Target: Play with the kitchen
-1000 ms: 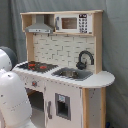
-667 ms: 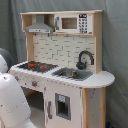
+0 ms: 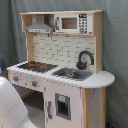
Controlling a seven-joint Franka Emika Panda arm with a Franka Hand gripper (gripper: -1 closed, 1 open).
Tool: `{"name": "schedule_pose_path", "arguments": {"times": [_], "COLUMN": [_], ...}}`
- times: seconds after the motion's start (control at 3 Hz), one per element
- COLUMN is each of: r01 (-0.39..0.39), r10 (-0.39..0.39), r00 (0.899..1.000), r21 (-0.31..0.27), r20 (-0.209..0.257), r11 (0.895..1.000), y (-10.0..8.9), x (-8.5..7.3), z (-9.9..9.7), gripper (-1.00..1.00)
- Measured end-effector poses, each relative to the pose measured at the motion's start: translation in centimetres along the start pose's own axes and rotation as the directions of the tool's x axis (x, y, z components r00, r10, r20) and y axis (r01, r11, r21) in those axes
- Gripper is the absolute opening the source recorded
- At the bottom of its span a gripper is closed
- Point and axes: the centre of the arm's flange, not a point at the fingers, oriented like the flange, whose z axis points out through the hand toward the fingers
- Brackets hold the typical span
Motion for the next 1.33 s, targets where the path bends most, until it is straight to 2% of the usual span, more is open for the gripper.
{"name": "schedule_pose_path", "arguments": {"times": [0.33, 0.67, 1.0, 1.33], "r01": [0.032, 0.057, 0.106, 0.066], "r10": [-0.035, -0.065, -0.115, -0.067], "r00": [0.998, 0.990, 0.978, 0.983], "r21": [-0.045, -0.069, -0.059, -0.008], "r20": [-0.054, -0.121, -0.176, -0.173], "r11": [0.998, 0.996, 0.993, 0.998], "y": [-1.1, -1.9, -2.8, -5.0], "x": [1.8, 3.6, 5.2, 6.1], "z": [-1.1, -1.9, -0.6, 2.2], "gripper": [1.00, 1.00, 1.00, 1.00]}}
